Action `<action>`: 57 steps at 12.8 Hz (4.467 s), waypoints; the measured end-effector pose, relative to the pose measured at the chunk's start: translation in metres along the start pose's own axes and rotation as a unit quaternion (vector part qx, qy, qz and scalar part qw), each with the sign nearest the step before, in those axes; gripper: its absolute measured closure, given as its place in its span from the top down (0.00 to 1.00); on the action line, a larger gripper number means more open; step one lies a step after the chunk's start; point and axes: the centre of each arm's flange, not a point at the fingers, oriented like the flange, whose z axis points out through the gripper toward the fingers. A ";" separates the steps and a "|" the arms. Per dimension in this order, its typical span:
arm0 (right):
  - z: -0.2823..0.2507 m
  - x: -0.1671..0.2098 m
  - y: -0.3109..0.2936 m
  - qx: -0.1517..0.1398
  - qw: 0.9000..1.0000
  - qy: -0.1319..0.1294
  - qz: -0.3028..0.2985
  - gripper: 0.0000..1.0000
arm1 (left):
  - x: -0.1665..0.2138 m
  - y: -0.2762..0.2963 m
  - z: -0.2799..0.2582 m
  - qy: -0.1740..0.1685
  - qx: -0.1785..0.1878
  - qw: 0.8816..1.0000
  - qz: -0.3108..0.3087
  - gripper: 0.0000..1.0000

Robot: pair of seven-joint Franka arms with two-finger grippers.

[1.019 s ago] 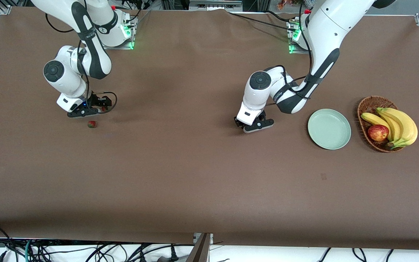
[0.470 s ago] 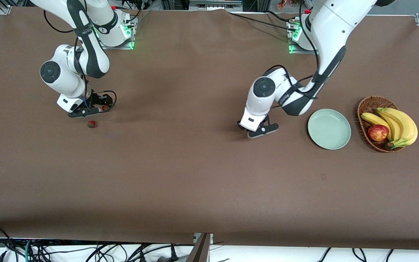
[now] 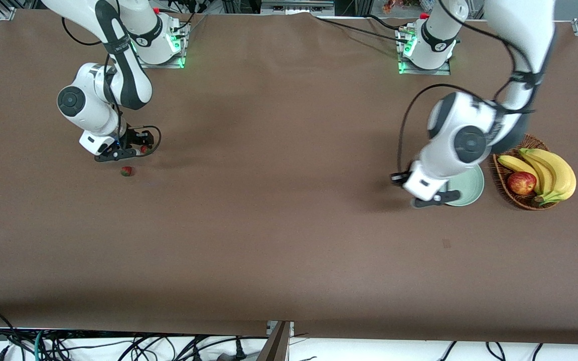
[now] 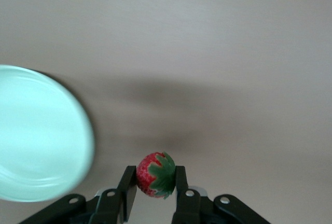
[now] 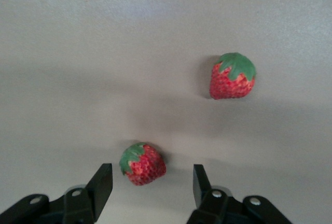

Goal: Collect all strawberries into plate
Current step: 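Place the strawberry on the plate with the left gripper while the right gripper grasps another, then carry the second strawberry to mid-table and release it with the right gripper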

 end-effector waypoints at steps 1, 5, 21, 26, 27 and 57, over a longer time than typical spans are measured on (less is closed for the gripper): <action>0.002 0.000 0.001 -0.001 1.000 -0.001 0.002 0.69 | 0.007 -0.034 -0.007 -0.005 0.006 1.000 0.020 0.35; 0.005 -0.001 0.002 -0.001 1.000 0.000 0.012 0.65 | 0.021 -0.146 0.007 -0.023 0.015 0.996 0.090 0.35; 0.012 0.000 -0.002 0.001 1.000 0.003 0.025 0.44 | -0.001 -0.228 0.116 0.017 0.024 0.988 0.152 0.57; 0.010 0.006 -0.006 -0.001 1.000 0.011 0.021 0.34 | 0.004 -0.225 0.076 0.038 0.021 0.987 0.155 1.00; 0.003 0.016 -0.014 0.003 1.000 0.020 0.016 0.34 | 0.003 -0.224 0.059 0.040 0.017 0.987 0.155 1.00; -0.028 0.148 -0.562 0.296 0.882 0.094 0.354 0.90 | -0.022 -0.142 -0.086 0.064 -0.013 0.993 0.096 1.00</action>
